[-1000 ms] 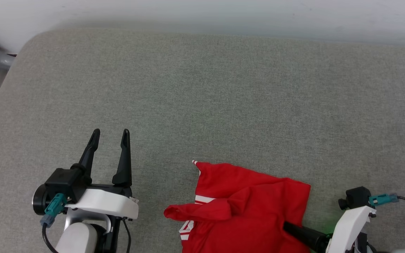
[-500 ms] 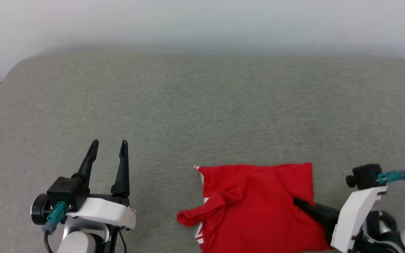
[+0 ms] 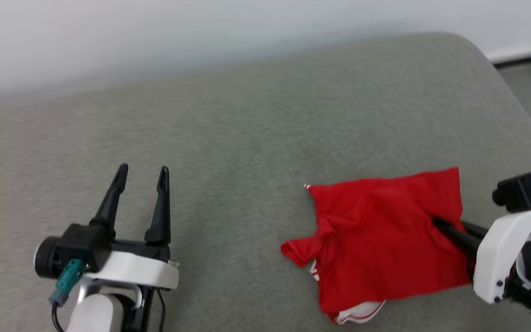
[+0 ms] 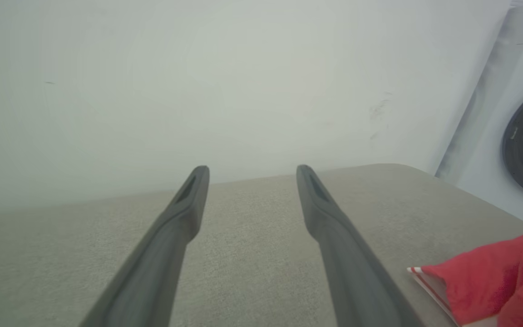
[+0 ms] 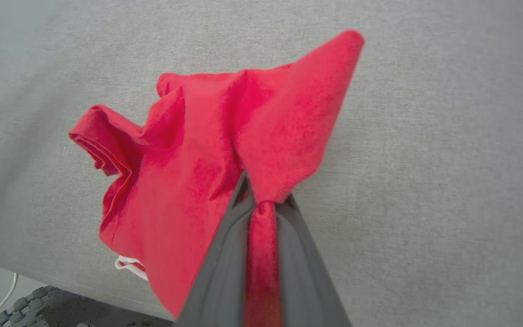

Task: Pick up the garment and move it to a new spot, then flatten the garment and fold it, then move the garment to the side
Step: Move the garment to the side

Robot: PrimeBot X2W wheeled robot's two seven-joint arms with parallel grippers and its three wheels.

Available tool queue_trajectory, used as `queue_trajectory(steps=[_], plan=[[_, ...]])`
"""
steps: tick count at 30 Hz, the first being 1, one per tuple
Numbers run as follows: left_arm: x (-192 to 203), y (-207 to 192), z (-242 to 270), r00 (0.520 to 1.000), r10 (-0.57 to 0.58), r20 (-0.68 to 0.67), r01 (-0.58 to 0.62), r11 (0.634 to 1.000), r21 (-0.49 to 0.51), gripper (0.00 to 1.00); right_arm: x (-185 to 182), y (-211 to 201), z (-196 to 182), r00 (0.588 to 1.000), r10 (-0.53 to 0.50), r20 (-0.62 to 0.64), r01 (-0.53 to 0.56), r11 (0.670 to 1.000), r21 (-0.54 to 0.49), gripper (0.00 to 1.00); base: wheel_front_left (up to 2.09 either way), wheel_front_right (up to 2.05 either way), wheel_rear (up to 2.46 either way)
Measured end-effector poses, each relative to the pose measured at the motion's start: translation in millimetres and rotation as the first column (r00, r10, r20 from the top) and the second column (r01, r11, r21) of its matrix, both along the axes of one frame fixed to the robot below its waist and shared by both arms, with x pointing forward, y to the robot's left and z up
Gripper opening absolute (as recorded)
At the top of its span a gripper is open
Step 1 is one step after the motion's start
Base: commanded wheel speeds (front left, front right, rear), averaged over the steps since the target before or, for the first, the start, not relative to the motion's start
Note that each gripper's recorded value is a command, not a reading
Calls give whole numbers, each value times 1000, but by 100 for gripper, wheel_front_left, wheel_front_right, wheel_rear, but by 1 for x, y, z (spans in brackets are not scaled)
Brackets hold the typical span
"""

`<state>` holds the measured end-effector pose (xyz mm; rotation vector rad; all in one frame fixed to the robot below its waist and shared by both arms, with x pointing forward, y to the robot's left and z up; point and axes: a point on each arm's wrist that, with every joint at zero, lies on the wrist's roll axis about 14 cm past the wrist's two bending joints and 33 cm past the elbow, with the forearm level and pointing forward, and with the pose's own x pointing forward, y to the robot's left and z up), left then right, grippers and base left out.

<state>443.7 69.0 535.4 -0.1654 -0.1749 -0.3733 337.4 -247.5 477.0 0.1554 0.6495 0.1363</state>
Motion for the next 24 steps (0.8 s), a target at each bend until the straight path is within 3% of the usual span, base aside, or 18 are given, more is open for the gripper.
queue_trajectory(steps=[11,16,24], plan=[[51,-71,-20,976,-216,7,215,976,29,100,30,-69,-8,979,-203,22,204,967,-149,0,0,0,0],[74,-90,-37,961,-278,2,277,960,32,100,48,-132,-18,942,-335,13,327,909,-258,0,0,0,0],[97,-97,-61,950,-311,-10,312,950,30,100,76,-208,-15,873,-483,69,476,809,-345,0,0,0,0]])
